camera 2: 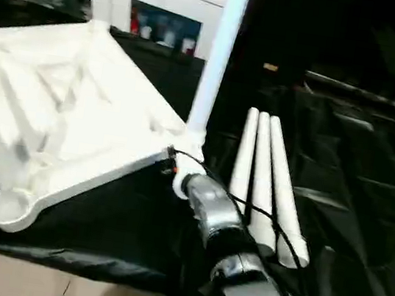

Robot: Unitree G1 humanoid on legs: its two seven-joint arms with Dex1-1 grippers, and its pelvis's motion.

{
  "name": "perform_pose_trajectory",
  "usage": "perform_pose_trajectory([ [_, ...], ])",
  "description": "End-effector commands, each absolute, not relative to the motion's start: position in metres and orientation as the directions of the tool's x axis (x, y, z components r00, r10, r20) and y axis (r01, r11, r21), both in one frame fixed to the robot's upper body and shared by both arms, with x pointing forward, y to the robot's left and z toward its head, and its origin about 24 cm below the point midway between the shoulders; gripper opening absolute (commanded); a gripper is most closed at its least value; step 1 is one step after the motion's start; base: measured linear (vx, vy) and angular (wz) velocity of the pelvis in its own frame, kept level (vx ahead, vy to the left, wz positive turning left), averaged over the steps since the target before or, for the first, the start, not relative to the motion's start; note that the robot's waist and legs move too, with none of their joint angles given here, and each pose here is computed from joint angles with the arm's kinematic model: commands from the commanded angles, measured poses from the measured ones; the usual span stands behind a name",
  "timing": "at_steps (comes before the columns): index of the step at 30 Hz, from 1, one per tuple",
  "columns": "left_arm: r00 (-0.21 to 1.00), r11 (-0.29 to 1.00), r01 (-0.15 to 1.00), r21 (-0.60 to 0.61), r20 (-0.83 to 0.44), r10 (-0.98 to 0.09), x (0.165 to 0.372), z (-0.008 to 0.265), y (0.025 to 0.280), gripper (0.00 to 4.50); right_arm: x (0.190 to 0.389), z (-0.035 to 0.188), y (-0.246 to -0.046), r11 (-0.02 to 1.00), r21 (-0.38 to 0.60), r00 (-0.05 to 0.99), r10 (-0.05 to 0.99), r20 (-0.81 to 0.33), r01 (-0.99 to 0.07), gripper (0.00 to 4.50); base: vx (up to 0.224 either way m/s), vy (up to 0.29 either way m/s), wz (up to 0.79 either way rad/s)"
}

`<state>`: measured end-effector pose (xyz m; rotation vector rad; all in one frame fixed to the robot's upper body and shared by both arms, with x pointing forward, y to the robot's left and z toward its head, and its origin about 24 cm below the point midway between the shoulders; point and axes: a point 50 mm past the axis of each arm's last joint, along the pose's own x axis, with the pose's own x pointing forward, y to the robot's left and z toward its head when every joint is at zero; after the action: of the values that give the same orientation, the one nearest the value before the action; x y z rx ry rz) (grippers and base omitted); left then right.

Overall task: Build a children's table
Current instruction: Rotate table base

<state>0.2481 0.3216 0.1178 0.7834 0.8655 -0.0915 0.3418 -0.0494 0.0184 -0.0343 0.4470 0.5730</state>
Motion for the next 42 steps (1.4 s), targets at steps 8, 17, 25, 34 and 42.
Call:
perform_pose_trajectory([
  [8,0.684,0.737,0.421,0.528,-0.719,0.124,0.253,0.113,0.298,4.33,0.346,0.021,-0.056,0.847,0.084,0.765,0.513,-0.389,-0.525,0.85,0.0,0.0,0.0],
  [17,0.68,0.76,0.573,0.308,-0.697,-0.23,0.258,0.112,0.233,4.5,0.344,0.022,-0.051,0.798,0.1,0.722,0.585,-0.37,-0.595,0.07,0.0,0.0,0.0],
  [25,0.645,0.738,0.623,0.261,-0.705,-0.295,0.262,0.083,0.202,4.5,0.345,0.031,-0.042,0.765,0.084,0.704,0.626,-0.336,-0.639,0.07,0.0,0.0,0.0],
  [34,0.778,0.802,0.482,0.353,-0.593,-0.207,0.292,0.08,0.193,4.5,0.354,0.06,-0.061,0.825,0.016,0.782,0.541,-0.31,-0.564,0.07,0.0,0.0,0.0],
  [42,0.734,0.708,0.627,0.325,-0.552,-0.396,0.289,0.112,0.19,4.5,0.359,0.097,-0.123,0.955,0.028,0.869,0.282,-0.406,-0.297,0.57,0.0,0.0,0.0],
])
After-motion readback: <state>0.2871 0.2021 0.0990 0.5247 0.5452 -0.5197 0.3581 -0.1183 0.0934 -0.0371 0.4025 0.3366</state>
